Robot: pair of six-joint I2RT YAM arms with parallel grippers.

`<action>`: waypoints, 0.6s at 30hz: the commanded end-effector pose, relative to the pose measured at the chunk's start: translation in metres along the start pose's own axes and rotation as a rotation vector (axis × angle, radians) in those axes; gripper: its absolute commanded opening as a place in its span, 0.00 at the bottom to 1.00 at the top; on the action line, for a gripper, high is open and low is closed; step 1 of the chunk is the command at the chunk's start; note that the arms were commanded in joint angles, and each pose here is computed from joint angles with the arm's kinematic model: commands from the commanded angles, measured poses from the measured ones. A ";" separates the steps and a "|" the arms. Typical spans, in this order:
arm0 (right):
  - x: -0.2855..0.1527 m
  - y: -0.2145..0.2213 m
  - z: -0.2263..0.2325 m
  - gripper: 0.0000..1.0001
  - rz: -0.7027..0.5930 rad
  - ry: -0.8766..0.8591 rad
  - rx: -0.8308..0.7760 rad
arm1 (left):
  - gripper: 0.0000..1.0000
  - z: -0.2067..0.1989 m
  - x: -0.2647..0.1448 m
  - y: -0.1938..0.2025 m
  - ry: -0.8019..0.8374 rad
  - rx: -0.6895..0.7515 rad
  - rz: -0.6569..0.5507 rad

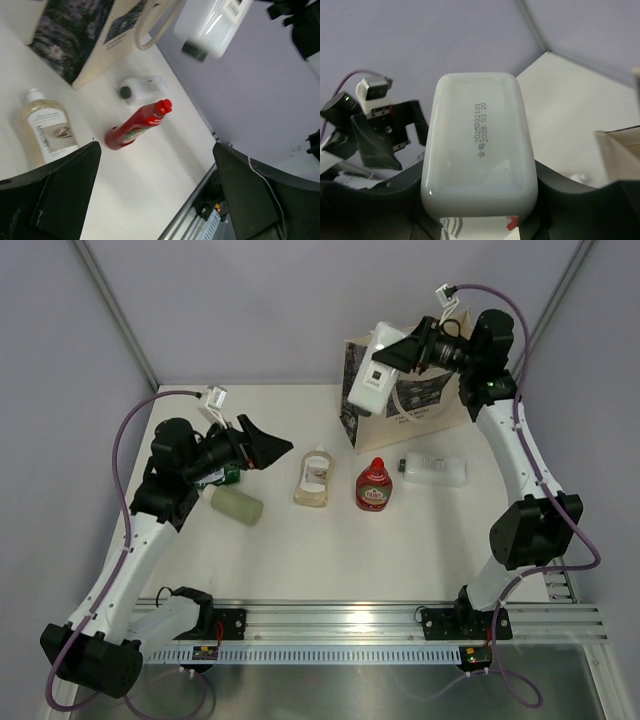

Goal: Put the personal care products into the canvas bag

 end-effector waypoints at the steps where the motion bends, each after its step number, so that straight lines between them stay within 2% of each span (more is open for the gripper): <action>1: -0.018 -0.067 0.000 0.00 -0.161 0.207 -0.227 | 0.99 0.019 -0.020 -0.003 -0.179 0.095 -0.025; 2: -0.022 -0.071 -0.018 0.00 -0.163 0.307 -0.253 | 0.99 0.022 -0.023 -0.001 -0.209 0.100 -0.025; 5: -0.040 -0.121 -0.027 0.00 -0.302 0.507 -0.414 | 0.99 0.038 -0.036 0.007 -0.328 0.103 -0.020; 10: -0.055 -0.159 -0.061 0.00 -0.426 0.728 -0.532 | 0.99 0.046 -0.050 0.017 -0.390 0.107 -0.037; 14: -0.053 -0.161 -0.096 0.00 -0.384 0.808 -0.650 | 0.99 0.053 -0.058 0.025 -0.439 0.095 -0.037; 18: -0.047 -0.145 -0.129 0.00 -0.263 0.810 -0.829 | 0.99 0.064 -0.069 0.028 -0.533 0.083 -0.062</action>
Point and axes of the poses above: each gripper's point midway between its finger pads, its own x axis out along the fingers, its own z axis along the line the jaws close on, y = z × x, the point moved 4 cm from there along -x, back along the fingers
